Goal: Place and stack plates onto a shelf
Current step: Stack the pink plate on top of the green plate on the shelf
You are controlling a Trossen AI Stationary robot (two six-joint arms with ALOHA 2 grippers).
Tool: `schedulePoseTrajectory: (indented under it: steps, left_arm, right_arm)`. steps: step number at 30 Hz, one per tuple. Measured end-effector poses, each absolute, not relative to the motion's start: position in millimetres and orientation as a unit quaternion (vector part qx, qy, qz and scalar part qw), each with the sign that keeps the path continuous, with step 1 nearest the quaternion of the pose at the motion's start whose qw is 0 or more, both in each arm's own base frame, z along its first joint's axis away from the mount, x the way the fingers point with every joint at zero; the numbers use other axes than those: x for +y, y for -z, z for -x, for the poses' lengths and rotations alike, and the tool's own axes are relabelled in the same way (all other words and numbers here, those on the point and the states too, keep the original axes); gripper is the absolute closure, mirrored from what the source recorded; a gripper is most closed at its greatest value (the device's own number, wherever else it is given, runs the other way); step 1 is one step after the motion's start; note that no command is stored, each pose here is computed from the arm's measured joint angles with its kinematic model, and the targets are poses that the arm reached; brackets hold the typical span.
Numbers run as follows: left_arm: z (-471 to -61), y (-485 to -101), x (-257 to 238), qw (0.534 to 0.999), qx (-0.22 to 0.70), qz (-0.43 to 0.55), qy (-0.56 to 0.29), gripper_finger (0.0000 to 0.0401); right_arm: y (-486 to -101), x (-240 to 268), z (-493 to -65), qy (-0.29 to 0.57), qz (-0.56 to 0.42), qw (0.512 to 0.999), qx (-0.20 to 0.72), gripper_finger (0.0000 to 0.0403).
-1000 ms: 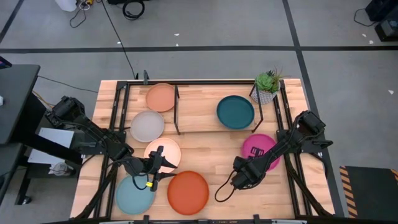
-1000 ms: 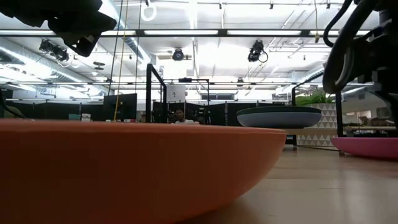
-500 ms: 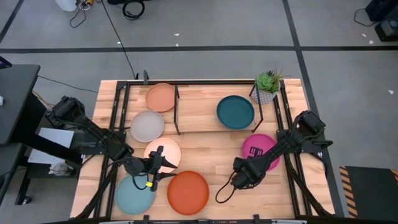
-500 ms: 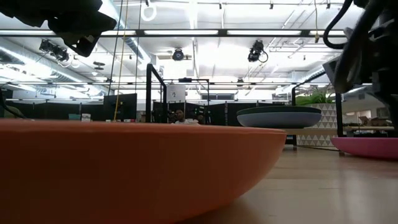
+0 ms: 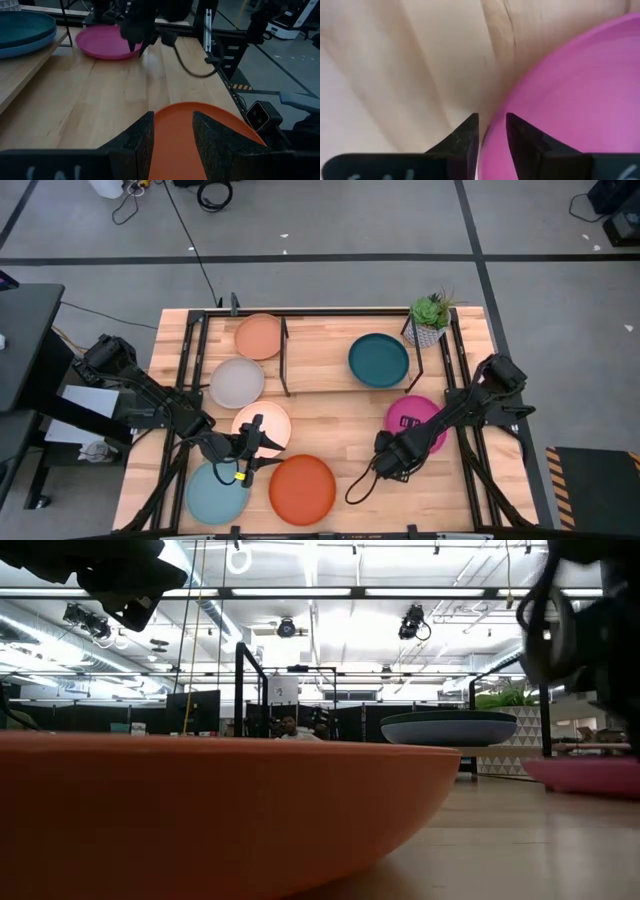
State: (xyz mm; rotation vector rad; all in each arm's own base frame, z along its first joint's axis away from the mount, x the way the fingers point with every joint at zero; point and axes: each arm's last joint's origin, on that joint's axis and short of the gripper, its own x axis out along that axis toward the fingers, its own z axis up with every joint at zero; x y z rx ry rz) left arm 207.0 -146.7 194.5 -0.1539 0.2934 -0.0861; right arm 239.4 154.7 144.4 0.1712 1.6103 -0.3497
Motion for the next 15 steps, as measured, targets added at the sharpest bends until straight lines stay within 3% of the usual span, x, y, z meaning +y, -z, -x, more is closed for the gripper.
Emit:
schedulePoseTrajectory:
  steps: [15]
  left_arm:
    - [-207.0,-194.5,-146.7,0.985,0.146,0.079,0.043,0.0260]
  right_arm:
    - [-157.2,152.3,-235.9,0.144,-0.086,0.696,0.698,0.0320]
